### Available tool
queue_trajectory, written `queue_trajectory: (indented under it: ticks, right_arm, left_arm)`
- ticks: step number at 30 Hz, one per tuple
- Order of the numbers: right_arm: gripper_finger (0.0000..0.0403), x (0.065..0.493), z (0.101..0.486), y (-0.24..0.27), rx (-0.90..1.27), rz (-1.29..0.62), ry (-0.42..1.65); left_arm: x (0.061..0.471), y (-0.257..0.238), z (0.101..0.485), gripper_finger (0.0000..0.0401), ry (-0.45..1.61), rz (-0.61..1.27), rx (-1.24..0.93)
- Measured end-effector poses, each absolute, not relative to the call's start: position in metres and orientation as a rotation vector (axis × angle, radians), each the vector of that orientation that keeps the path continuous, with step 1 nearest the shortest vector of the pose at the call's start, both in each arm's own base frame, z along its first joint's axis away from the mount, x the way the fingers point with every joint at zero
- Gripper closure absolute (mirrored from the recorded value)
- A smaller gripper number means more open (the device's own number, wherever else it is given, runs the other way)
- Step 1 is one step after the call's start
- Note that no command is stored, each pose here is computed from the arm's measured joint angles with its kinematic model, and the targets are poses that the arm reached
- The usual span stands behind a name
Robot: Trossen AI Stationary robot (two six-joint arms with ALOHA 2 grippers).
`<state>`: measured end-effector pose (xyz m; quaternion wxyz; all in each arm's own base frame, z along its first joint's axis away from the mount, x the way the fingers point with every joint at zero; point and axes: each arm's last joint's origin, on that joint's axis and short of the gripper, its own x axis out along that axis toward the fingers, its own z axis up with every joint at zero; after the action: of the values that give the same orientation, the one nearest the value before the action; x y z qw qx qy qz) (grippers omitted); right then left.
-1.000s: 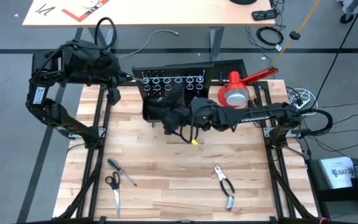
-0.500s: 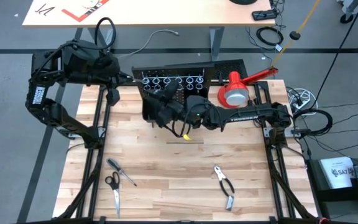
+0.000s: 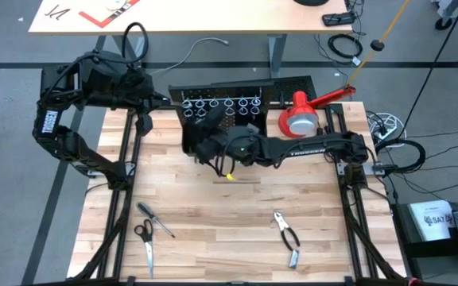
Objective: Hang tools onto peg board
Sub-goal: Hang the wrench on the pegboard
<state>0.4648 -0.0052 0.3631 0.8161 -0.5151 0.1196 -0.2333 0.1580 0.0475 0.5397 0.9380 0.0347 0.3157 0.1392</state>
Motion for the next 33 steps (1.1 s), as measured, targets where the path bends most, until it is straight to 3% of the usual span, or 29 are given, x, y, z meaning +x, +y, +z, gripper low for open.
queue_trajectory:
  ticks: [15,26,33]
  right_arm:
    - [0.0271,0.470,0.366,-0.003,-1.134,-0.657,0.206]
    - [0.0272,0.471,0.359,-0.019,-1.127,-0.661,0.272]
    - [0.0306,0.471,0.358,-0.024,-1.125,-0.668,0.281]
  left_arm:
    - [0.158,0.047,0.540,0.0379,0.644,0.284,0.069]
    - [0.158,0.048,0.540,0.0379,0.641,0.286,0.066]
    - [0.158,0.048,0.540,0.0379,0.642,0.286,0.063]
